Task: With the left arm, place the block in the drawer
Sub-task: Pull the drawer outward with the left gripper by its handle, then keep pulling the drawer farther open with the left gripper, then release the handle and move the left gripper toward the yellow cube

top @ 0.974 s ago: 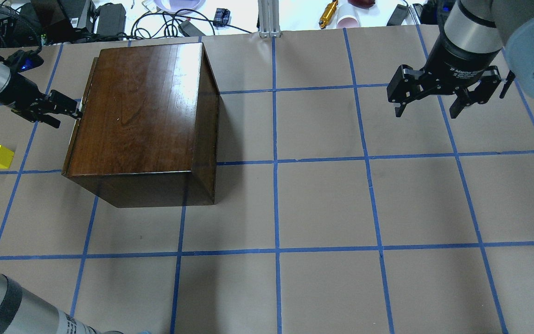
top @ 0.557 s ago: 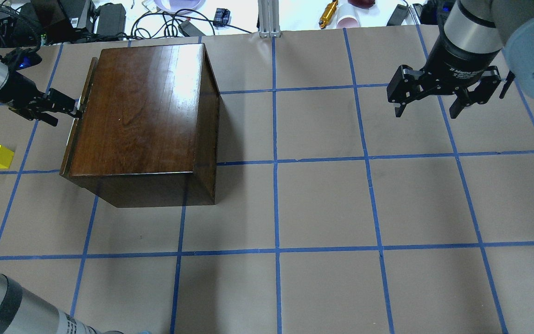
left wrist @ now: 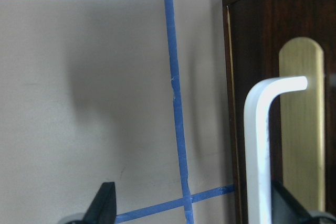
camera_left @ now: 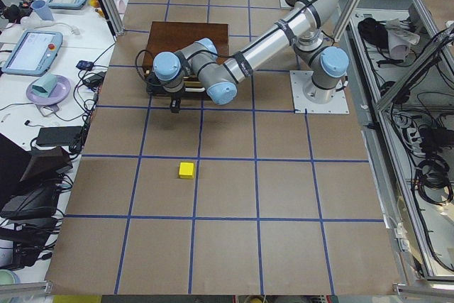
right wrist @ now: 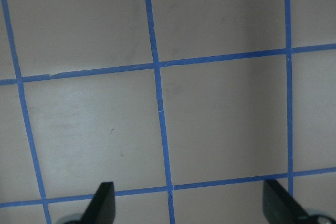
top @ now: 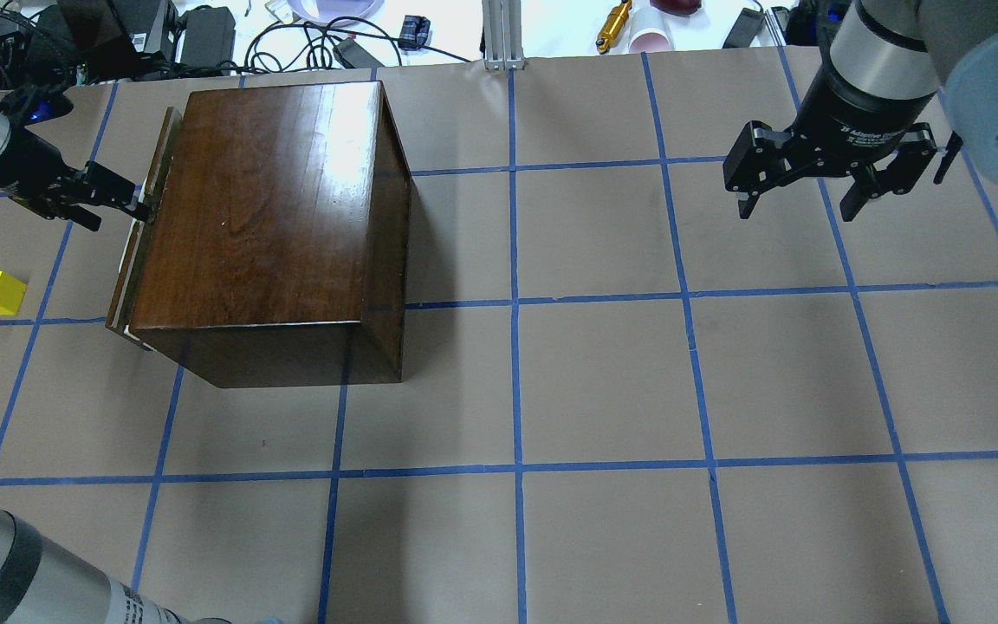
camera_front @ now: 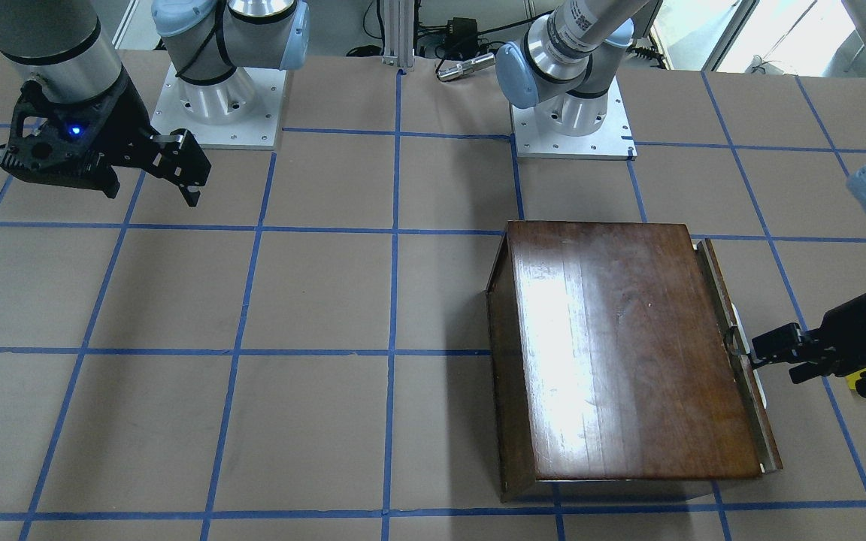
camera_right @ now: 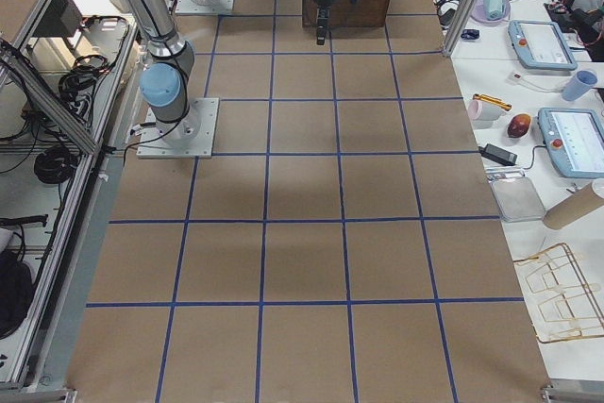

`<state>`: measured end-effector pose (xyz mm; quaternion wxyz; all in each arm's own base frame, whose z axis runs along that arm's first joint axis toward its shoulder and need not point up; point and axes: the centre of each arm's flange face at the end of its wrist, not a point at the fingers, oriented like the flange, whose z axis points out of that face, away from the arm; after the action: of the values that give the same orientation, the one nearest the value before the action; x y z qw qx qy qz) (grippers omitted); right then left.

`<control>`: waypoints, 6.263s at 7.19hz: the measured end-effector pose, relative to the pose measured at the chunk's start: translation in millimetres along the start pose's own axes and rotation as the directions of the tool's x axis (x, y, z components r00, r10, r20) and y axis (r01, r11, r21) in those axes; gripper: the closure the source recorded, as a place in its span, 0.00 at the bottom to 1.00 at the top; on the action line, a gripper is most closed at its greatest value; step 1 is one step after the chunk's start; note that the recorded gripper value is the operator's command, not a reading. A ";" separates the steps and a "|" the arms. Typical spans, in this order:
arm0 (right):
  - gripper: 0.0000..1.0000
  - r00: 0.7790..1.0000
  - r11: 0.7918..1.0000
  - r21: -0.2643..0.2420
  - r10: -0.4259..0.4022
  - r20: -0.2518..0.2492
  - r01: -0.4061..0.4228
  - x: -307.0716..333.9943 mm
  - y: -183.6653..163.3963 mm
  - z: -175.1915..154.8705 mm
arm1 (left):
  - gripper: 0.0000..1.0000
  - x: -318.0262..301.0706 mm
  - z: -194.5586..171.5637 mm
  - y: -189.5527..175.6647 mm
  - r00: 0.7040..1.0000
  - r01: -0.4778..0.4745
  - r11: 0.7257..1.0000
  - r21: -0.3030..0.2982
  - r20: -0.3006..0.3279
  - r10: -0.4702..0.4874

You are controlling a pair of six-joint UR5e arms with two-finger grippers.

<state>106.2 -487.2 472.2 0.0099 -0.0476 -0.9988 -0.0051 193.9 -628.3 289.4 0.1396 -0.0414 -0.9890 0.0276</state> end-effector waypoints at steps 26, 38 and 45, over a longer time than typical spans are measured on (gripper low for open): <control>0.00 1.000 1.000 0.000 0.000 0.000 0.000 0.0 0.0 0.0 | 0.00 -50.5 -17.8 -28.5 0.979 -0.171 0.985 0.002 0.113 0.170; 0.00 1.000 1.000 0.000 0.000 0.000 0.000 0.0 0.0 0.0 | 0.00 -74.1 -23.2 -33.4 0.968 -0.205 0.979 -0.010 0.144 0.205; 0.00 1.000 1.000 0.000 0.000 0.000 0.000 0.0 0.0 0.0 | 0.00 -74.3 -35.7 -35.7 0.967 -0.201 0.980 -0.013 0.159 0.200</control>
<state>106.2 -487.2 472.2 0.0100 -0.0476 -0.9988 -0.0052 272.3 -669.0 305.7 0.0568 -0.1387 -0.9876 0.0461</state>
